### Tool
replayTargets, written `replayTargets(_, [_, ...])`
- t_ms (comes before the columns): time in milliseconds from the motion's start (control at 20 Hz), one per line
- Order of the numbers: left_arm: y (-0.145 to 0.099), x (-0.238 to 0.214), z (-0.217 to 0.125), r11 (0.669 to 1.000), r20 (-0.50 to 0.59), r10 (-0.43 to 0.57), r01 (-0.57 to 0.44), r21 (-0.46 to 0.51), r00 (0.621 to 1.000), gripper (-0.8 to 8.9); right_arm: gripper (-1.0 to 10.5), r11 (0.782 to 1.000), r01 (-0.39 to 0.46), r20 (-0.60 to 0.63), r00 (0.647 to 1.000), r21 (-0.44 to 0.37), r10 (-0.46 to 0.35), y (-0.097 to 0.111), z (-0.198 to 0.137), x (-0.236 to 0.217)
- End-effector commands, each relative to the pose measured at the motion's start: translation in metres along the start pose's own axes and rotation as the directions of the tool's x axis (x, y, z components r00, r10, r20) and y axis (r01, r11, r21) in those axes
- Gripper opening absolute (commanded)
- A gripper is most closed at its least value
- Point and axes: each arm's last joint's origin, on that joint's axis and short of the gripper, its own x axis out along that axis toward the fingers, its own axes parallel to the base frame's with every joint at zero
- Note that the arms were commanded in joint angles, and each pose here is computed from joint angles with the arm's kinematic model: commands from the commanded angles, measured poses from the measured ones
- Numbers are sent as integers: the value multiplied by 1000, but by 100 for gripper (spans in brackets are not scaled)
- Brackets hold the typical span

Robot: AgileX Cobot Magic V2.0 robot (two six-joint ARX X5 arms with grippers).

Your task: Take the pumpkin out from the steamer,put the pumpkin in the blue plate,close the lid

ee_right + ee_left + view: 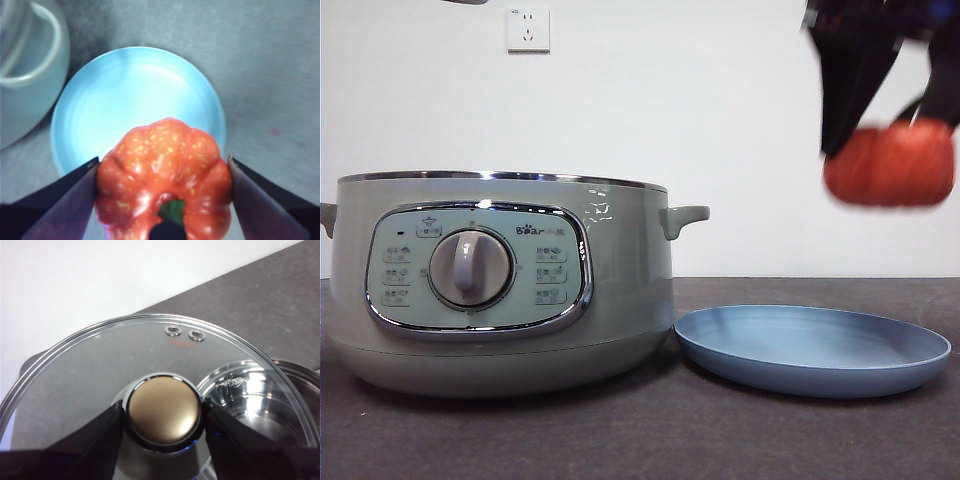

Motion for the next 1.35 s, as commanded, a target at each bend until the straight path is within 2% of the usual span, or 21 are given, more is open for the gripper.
replayTargets(50, [4, -8, 7, 1000, 74, 14, -13, -18, 997, -9, -11, 998, -58, -1, 998, 10, 58, 5, -3, 26])
replayTargets(150, [3, -8, 7, 1000, 75, 8, -6, -18, 997, -9, -6, 995, -104, -22, 994, 6, 105, 10, 1, 46])
replayTargets(400, [2, -3, 8, 1000, 66, -13, 14, -17, 998, -9, 39, 996, -93, -125, 988, -9, 91, 16, -1, 98])
replayTargets(450, [1, -2, 8, 1000, 62, -14, 15, -15, 998, -9, 127, 996, -88, -152, 985, -13, 85, 17, -3, 105])
replayTargets(550, [0, 0, 9, 1000, 58, -16, 17, -14, 998, -9, 380, 996, -85, -181, 980, -14, 81, 18, -6, 112])
replayTargets(600, [0, 0, 8, 1000, 56, -16, 17, -13, 998, -9, 471, 997, -83, -181, 980, -7, 80, 18, -6, 112])
replayTargets(650, [0, 2, 9, 1000, 53, -21, 21, -12, 998, -9, 514, 996, -84, -176, 981, -7, 81, 18, -5, 112])
replayTargets(850, [-4, 10, 10, 998, 35, -60, 60, -3, 998, -9, 504, 996, -84, -160, 984, -4, 82, 17, -4, 108])
replayTargets(1000, [-10, 19, 11, 985, 21, -171, 171, 4, 985, -9, 504, 996, -89, -110, 990, -1, 89, 15, 1, 95])
replayTargets(1150, [-17, 35, 11, 977, -17, -211, 211, 8, 977, -9, 504, 995, -98, -14, 995, 2, 98, 12, 7, 67])
replayTargets(1350, [-31, 65, 11, 944, -84, -329, 331, 3, 941, -9, 503, 994, -110, 159, 981, 7, 107, 6, 11, 18])
